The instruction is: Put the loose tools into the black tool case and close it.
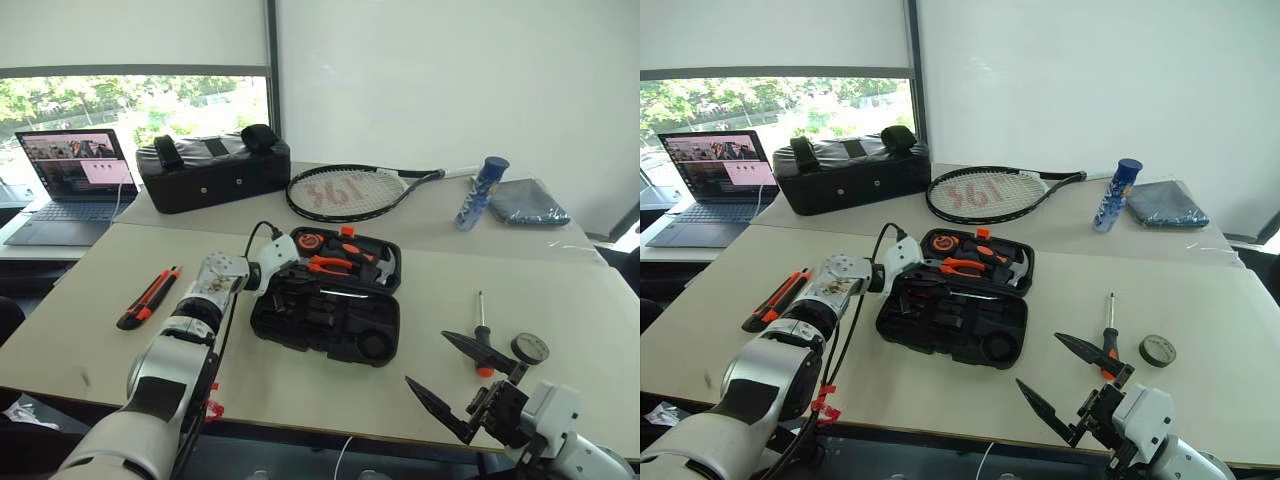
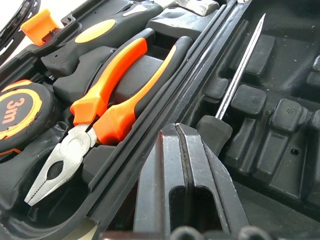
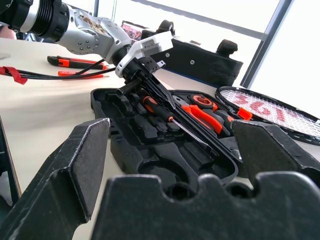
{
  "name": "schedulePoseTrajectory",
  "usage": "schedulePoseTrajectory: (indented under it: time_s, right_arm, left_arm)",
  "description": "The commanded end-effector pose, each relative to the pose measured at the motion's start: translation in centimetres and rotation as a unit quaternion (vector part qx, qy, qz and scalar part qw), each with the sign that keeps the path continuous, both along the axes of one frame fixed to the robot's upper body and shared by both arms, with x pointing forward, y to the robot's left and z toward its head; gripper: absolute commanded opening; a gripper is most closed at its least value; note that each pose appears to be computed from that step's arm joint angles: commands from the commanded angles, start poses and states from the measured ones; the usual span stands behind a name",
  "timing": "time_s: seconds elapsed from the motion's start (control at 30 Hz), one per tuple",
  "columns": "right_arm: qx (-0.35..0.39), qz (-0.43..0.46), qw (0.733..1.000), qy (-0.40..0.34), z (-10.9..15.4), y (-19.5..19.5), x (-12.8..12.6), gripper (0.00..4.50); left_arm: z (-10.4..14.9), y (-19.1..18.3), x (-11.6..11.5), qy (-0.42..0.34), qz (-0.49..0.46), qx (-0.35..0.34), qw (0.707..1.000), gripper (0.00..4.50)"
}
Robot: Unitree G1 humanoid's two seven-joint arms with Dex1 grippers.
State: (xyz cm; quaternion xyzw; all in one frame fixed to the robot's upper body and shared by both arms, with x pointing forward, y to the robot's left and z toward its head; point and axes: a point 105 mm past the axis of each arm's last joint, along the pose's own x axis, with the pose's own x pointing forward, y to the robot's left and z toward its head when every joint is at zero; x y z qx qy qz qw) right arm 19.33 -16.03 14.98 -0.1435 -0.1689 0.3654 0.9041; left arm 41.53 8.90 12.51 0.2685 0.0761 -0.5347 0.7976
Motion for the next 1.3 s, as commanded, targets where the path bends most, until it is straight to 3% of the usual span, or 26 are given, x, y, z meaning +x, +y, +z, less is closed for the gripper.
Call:
schedulePoseTrajectory:
  time_s: [0.03,0.2,0.4,0.57,0.67,0.77,0.87,1.07,1.1,1.3]
  right_arm:
    - [0.001,-0.001,1.000,-0.014,0.6,0.2,0.0,4.50]
    - [0.001,-0.004,1.000,-0.013,0.4,0.2,0.0,4.50]
    - [0.002,-0.008,1.000,-0.012,0.3,0.0,0.1,4.50]
    - [0.004,-0.027,1.000,-0.010,0.4,-1.1,0.3,4.50]
    - [0.017,-0.053,0.998,0.005,0.5,-2.6,0.0,4.50]
    - [0.027,-0.076,0.996,0.031,0.2,-4.1,-0.9,4.50]
    - [0.024,-0.100,0.993,0.058,-0.7,-5.6,-2.2,4.50]
    - [0.034,-0.190,0.973,0.126,-3.6,-9.0,-5.0,4.50]
    - [0.039,-0.204,0.969,0.135,-4.0,-9.3,-5.4,4.50]
    - [0.063,-0.235,0.956,0.165,-4.2,-9.0,-5.1,4.50]
  left_arm:
    - [-2.9,-0.5,-0.9,0.028,-0.013,0.049,0.998,0.02]
    - [-4.9,-0.8,-1.6,0.049,-0.013,0.073,0.996,0.02]
    - [-5.0,-0.7,-1.6,0.041,-0.008,0.066,0.997,0.02]
    - [-0.2,-0.1,-1.2,-0.003,-0.026,-0.043,0.999,0.02]
    - [2.9,2.1,-2.1,-0.017,-0.053,-0.105,0.993,0.02]
    - [5.3,5.0,-3.1,-0.028,-0.059,-0.154,0.986,0.66]
    - [5.5,7.9,-4.6,-0.037,-0.057,-0.130,0.989,1.76]
    - [3.3,12.4,-10.3,0.020,-0.082,-0.112,0.990,3.80]
    - [2.6,12.9,-11.3,0.034,-0.084,-0.103,0.991,4.34]
    - [1.6,14.2,-13.6,0.054,-0.075,-0.107,0.990,4.45]
